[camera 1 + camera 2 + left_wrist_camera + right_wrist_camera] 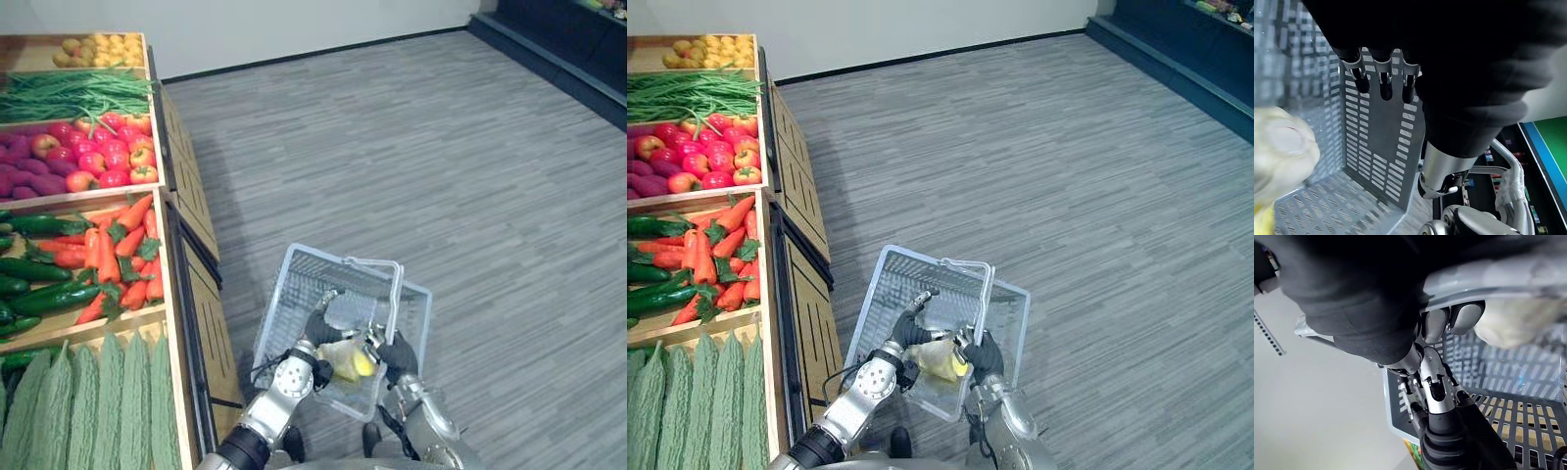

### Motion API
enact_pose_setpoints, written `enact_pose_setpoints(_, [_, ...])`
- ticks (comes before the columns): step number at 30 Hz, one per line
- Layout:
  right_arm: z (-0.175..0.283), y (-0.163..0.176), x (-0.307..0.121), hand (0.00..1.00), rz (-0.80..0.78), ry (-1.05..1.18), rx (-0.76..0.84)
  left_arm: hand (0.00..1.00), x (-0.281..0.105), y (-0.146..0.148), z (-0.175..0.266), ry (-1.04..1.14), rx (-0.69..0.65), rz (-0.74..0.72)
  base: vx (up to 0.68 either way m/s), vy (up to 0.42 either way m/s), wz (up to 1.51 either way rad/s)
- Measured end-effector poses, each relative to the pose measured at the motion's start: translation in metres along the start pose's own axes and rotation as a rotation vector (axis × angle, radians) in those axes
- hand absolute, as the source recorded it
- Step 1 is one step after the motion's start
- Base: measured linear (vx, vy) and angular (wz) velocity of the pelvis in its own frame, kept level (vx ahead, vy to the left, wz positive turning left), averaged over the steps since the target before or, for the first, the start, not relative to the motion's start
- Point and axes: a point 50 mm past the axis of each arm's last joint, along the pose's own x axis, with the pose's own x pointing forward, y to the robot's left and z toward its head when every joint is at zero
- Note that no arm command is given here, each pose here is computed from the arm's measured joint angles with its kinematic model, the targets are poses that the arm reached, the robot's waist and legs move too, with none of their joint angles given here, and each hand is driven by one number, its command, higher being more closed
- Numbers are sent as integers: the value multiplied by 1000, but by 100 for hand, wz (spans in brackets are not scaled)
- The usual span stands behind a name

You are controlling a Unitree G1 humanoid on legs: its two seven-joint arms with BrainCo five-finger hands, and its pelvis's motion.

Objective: Pick vegetable in the basket

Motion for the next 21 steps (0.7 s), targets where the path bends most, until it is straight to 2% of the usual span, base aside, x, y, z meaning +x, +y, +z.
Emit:
enact_pose_setpoints(8, [12, -20, -2, 100, -88, -47, -53, 0, -3, 10, 23, -112, 9, 45, 8, 7, 2])
enact_pose_setpoints(12, [16, -43, -7, 100, -190, -56, -123, 0, -14, 34, 45, -232, -47, 155, 0, 0, 0])
enact_pose_setpoints(15, [19, -54, -10, 100, -260, -63, -150, 0, -23, 48, 46, -251, -64, 221, -9, -3, 2])
enact_pose_setpoints(21, [35, -86, -23, 100, -434, -110, -224, 0, -59, 92, 47, -293, -102, 459, -35, -4, 13])
